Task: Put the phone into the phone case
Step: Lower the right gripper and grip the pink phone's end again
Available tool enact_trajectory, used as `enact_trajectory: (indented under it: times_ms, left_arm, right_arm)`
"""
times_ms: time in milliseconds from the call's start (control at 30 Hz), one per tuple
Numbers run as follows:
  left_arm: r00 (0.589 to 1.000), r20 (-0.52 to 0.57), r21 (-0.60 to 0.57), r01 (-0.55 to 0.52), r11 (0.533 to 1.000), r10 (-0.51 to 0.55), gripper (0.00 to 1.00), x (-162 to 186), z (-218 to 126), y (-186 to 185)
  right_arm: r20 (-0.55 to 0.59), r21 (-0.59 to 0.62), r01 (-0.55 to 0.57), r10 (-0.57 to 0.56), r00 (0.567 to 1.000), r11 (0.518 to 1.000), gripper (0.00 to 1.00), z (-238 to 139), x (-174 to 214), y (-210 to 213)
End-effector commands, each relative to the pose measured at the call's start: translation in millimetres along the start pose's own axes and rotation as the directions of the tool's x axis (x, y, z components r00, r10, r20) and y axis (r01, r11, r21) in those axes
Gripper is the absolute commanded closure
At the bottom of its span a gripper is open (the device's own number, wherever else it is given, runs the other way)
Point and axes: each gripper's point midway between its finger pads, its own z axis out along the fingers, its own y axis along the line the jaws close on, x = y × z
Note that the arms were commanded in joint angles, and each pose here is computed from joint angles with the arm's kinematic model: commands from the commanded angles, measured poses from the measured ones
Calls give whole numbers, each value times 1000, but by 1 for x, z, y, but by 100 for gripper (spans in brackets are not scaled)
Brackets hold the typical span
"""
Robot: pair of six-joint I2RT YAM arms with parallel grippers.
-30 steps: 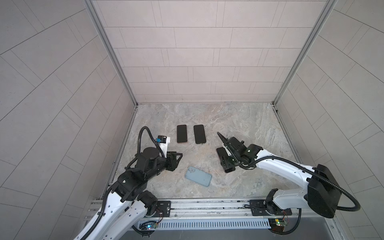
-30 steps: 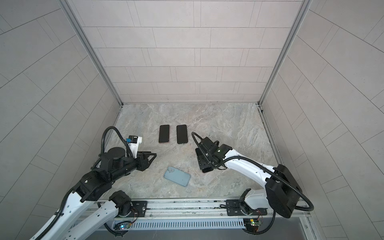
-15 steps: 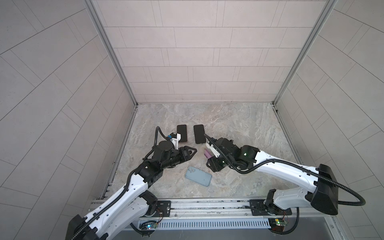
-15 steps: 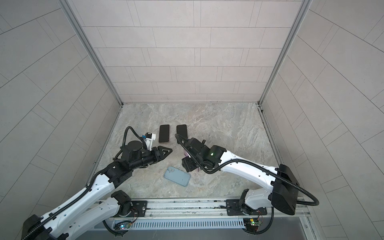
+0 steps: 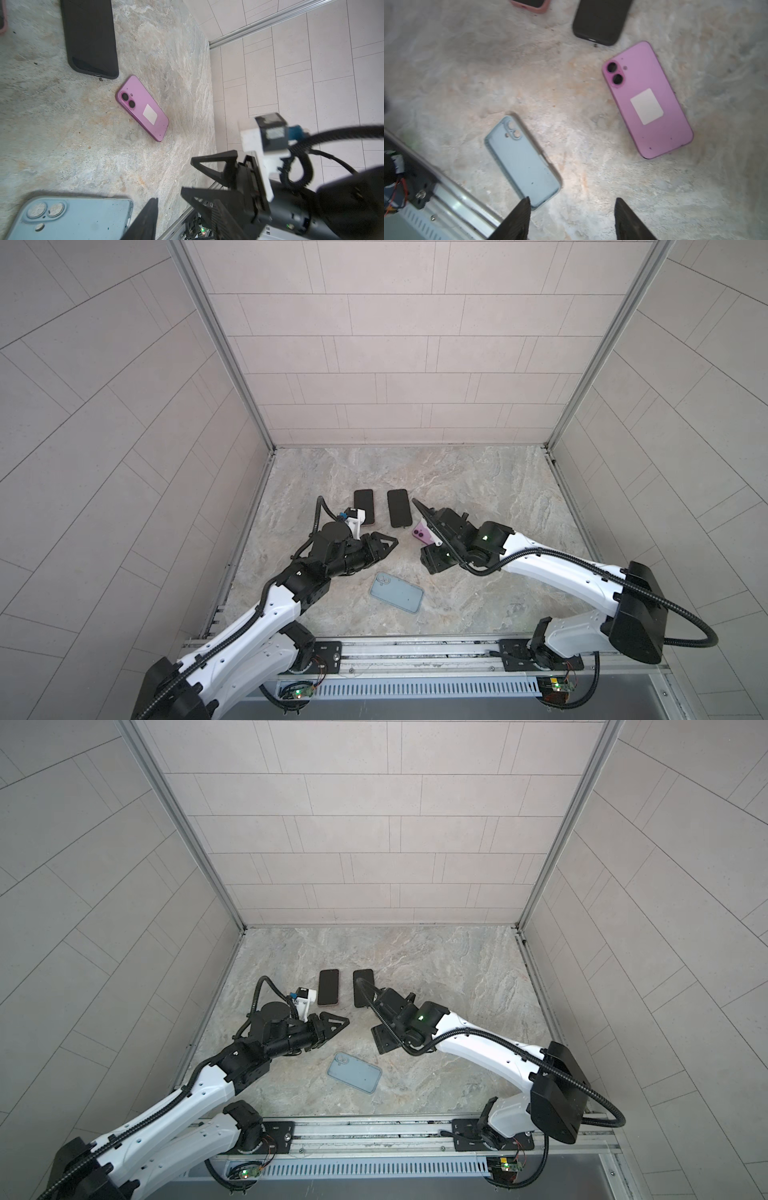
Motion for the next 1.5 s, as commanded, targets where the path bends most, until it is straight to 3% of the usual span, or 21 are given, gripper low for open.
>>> enact_trajectory:
  times_ms: [0,167,267,567,900,1067,1333,1467]
  left_arm:
    - [1000,9,7,-11,1000,11,50,0,-3,-3]
    - [1000,18,-2,-11,1000,11,50,0,-3,1]
    - [1000,27,0,-12,1000,12,51,-1,-3,2]
    - [996,70,-16,-45,999,46,50,-4,-16,3]
    - [996,68,-36,-60,998,62,50,-4,-18,7]
    - [995,72,-47,-61,997,64,50,-5,-19,9]
    - [995,75,-44,-65,997,68,50,-7,-20,7]
    - [995,77,-43,-64,997,68,50,-7,-21,6]
  right_arm:
    - [-39,56,-26,28,999,998,33,2,8,-20]
    - [-109,77,25,-17,994,997,11,21,1,-39]
    - [-188,115,134,-111,976,984,0,40,-6,-52]
    - [-289,175,249,-192,938,953,0,86,-39,-90]
    - [-368,131,290,-225,902,948,1,119,-34,-100]
    - [-378,84,270,-220,900,959,7,126,-24,-95]
    - [-403,28,226,-196,894,974,26,135,0,-90]
    - [-411,25,219,-189,892,975,16,137,6,-90]
